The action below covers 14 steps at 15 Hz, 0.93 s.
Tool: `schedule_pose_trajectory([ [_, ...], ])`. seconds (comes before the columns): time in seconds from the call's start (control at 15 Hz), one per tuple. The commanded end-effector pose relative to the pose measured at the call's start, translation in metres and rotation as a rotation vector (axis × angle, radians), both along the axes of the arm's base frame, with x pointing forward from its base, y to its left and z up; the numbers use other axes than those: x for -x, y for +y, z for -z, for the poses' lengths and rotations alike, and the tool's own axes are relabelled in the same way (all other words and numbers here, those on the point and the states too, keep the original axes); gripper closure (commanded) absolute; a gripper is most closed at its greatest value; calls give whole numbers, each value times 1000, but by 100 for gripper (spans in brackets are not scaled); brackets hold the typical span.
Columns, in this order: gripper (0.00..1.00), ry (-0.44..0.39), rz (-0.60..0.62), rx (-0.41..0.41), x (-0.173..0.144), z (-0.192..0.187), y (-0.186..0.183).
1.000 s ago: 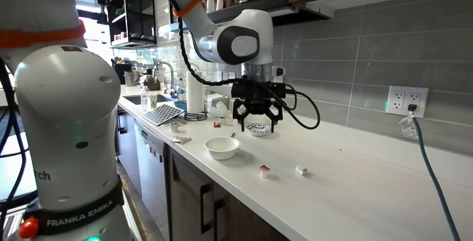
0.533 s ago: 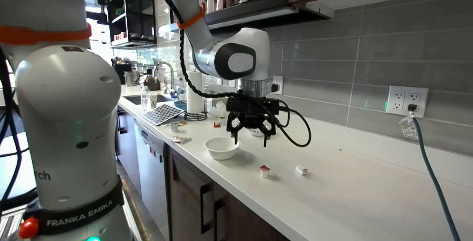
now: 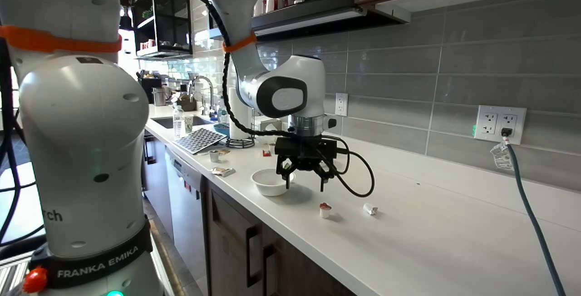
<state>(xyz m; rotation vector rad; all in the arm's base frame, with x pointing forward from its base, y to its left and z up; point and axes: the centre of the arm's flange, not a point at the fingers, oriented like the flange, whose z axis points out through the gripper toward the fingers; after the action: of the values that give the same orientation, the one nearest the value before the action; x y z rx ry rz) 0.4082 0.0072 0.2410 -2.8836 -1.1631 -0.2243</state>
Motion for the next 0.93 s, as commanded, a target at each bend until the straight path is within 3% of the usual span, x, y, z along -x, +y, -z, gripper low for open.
schedule_pose_trajectory([
  [0.0,0,-20,5,3,-4,28,1],
  [0.87,0,-49,25,47,-48,66,-9],
])
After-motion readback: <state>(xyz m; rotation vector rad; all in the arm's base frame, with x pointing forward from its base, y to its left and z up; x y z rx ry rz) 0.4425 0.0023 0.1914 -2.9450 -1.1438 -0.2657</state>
